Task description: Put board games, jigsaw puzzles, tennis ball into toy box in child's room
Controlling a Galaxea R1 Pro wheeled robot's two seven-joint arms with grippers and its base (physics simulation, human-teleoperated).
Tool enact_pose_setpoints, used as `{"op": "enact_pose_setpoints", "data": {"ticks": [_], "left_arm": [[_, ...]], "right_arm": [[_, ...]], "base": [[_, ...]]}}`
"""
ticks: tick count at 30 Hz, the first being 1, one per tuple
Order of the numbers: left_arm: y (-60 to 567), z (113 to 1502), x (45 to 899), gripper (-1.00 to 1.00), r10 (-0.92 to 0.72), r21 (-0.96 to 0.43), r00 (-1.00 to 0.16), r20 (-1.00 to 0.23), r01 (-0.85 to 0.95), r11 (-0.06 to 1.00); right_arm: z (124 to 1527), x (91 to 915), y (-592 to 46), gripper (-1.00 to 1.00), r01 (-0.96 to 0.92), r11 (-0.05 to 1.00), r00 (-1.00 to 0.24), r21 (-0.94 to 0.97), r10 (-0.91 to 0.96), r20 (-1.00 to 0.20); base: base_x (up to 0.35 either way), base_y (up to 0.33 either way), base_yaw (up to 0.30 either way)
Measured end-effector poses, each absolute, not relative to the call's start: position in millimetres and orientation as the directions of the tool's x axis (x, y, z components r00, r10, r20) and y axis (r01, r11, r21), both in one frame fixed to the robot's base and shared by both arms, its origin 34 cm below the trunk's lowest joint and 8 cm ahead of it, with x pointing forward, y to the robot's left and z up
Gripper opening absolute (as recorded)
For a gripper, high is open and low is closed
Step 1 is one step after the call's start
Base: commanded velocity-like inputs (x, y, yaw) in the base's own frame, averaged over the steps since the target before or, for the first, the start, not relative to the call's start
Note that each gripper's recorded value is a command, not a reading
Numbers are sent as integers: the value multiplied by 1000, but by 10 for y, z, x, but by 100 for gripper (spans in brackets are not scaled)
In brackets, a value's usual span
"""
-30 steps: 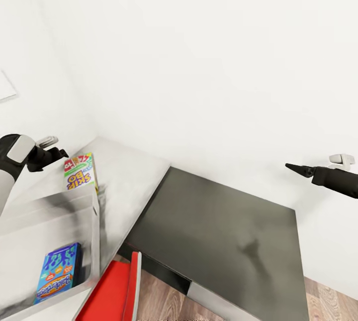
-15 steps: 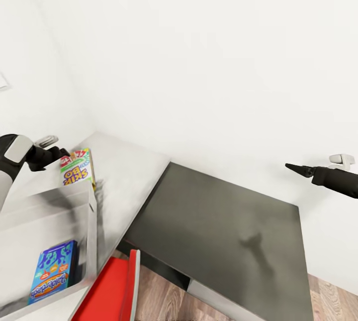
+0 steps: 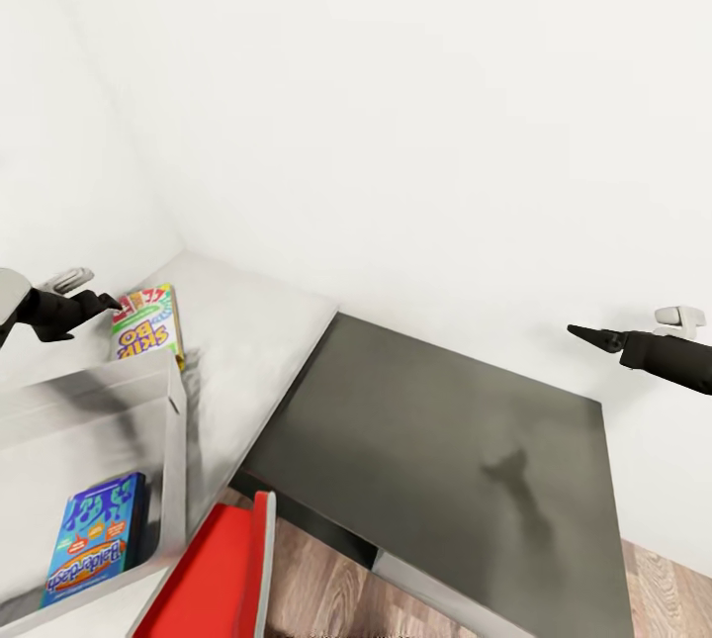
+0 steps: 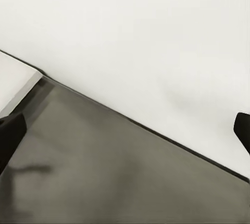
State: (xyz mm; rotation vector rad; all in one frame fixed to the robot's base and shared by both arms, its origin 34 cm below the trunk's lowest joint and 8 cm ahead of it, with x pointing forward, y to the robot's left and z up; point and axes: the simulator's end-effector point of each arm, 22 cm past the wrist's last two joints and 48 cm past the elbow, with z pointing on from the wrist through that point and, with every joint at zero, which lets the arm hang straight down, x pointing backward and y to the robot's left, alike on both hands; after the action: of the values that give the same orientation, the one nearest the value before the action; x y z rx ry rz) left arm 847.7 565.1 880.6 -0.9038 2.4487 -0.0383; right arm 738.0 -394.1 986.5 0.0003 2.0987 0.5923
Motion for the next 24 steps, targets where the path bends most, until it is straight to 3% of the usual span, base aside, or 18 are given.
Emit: {"op": "enact_pose_setpoints", "data": {"ticks": [24], "left_arm": [[5578,8404,8498,100,-610,-205,-663,-433,-586,784]], "right_arm": [[9466,7410,-3946,100,-210,884,-595,418,224,-772]], "base": [[0,0,0]]}}
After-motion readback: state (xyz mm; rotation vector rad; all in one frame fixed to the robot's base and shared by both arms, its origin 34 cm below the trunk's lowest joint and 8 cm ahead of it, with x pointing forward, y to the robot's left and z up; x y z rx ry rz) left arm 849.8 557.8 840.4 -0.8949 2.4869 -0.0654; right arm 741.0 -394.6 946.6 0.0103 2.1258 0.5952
